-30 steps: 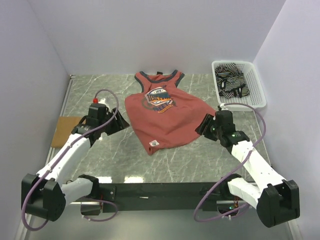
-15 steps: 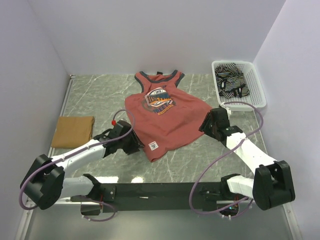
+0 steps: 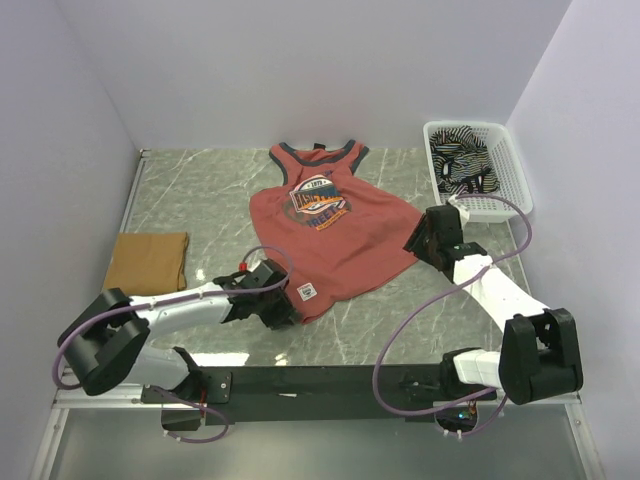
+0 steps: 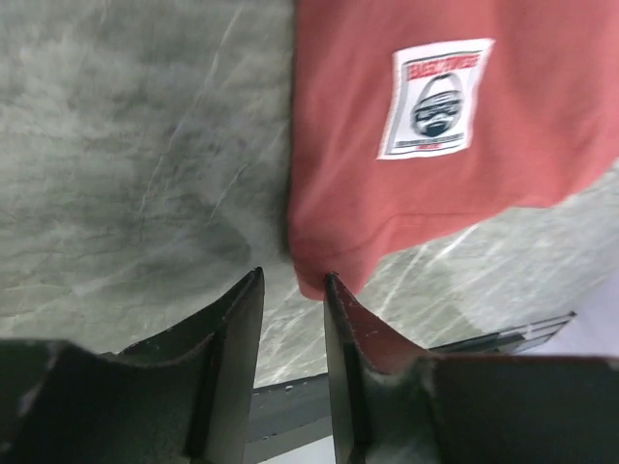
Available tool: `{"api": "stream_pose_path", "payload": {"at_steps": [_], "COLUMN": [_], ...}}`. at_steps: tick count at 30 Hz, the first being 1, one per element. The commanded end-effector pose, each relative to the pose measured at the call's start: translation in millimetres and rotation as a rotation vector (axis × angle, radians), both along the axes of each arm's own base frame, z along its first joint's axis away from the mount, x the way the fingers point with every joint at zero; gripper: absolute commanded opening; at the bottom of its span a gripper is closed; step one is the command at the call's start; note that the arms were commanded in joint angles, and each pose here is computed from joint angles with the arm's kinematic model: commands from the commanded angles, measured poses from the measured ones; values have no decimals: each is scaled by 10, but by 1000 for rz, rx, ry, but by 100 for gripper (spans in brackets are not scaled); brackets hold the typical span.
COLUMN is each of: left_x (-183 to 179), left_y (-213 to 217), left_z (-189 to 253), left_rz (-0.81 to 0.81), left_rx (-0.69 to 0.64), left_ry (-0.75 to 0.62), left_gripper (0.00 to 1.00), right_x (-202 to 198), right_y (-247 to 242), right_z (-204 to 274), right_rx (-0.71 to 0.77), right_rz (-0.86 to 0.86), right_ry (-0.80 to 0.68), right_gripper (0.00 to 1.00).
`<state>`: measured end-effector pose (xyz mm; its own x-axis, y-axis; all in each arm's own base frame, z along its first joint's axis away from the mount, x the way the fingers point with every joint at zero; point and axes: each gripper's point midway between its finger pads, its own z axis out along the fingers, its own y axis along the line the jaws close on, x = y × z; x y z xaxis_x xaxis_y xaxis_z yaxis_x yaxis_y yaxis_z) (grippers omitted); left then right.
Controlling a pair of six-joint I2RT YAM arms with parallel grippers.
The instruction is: Fold and stack the tank tops
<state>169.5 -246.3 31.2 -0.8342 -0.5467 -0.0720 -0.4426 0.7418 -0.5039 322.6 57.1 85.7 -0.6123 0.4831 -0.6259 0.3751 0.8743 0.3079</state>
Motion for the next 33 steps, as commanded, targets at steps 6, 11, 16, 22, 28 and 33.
{"api": "stream_pose_path", "payload": {"at_steps": [6,11,16,22,28,33], "left_x": [55,112,273,767,944,1022], "left_y": [-89,33,540,1686,2103,2238], "left_z": [-118,-211,-193,213,368,305], "left_rz": [27,-15,54,341,431,453], "left_rx": [36,157,271,421,473,457], "left_ry": [31,13,3,-157,-202,-182], "left_gripper": [33,15,1,1,1,0], "right_x": [273,304,302,236,68,-176], "right_y": [-156,-228,-220,-158,56,311], "right_z": [337,374,349,118,-226,-462], "right_rx": [-1,24,34,55,112,109], "right_rz": [-33,-49,-50,-26,32,91], "right_ry": [-100,-106,-102,-36,43,116], "right_gripper": [58,58,58,58,57,57]}}
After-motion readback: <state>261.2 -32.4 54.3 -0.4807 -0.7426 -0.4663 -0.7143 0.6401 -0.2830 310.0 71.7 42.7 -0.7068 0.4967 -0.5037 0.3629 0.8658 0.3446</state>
